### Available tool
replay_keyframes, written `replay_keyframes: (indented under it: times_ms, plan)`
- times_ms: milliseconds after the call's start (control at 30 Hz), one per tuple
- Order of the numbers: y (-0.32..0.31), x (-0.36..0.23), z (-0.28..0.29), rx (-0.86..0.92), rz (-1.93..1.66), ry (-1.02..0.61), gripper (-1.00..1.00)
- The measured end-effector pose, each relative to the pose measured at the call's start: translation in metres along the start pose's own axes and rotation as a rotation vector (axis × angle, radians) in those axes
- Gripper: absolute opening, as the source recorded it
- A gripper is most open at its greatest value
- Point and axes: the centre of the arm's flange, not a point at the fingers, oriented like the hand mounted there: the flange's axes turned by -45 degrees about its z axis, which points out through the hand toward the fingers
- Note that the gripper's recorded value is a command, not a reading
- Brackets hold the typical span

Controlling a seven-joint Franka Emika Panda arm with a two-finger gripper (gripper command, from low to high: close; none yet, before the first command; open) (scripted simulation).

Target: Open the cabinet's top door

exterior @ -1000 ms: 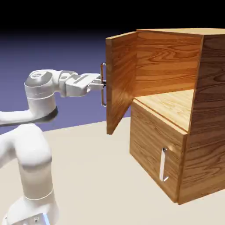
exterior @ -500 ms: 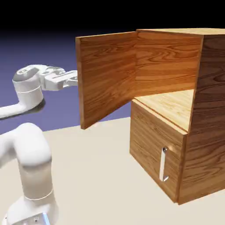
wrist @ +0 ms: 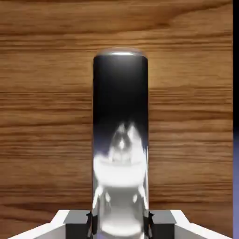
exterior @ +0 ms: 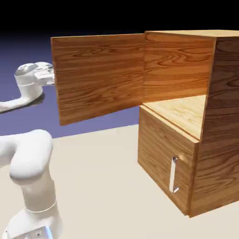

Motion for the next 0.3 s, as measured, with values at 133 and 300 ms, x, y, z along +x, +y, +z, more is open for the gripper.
replay_keyframes:
  times_ms: [133,300]
  plan:
    - [-0.013,0.000,-0.030,-0.082,0.000,0.000,-1.00]
    - [-0.032,0.000,-0.063,-0.177,0.000,0.000,1.00]
